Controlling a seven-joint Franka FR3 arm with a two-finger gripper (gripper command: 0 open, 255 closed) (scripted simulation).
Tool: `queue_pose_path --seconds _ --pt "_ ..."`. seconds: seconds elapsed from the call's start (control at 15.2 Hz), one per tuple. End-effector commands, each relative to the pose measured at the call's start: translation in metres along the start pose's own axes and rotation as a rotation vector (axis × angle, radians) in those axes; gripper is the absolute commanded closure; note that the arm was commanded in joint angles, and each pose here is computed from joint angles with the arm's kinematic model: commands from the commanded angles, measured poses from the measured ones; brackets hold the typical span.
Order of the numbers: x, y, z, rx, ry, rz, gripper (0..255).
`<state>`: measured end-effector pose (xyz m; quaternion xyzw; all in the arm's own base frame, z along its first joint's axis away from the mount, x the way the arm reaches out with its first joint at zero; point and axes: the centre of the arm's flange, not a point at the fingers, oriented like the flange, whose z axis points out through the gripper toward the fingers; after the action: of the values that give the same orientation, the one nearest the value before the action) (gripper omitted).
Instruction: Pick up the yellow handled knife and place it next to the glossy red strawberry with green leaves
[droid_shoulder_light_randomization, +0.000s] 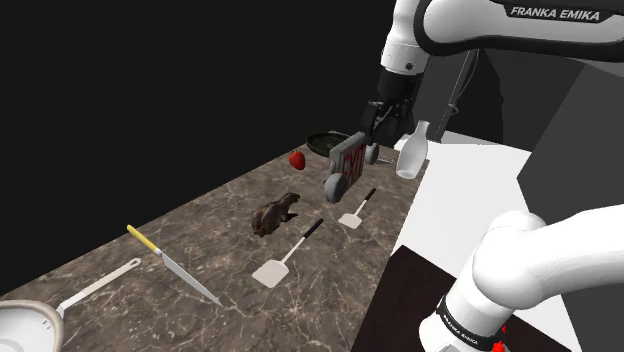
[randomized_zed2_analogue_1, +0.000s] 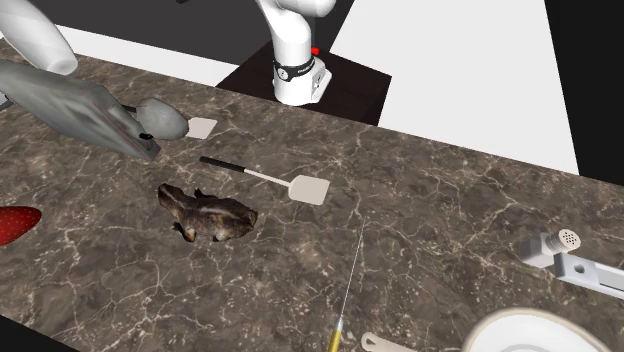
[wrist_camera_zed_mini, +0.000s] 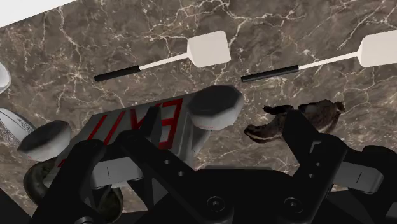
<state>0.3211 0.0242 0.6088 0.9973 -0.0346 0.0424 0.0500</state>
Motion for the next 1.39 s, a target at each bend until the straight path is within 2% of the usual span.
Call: queue_pose_path --seconds 0.0,1.32 --pt "0.000 0.000 0.000 0.000 0.000 0.000 0" --pt "0.093 -0.216 0.107 0.054 -0.025 -0.147 0"
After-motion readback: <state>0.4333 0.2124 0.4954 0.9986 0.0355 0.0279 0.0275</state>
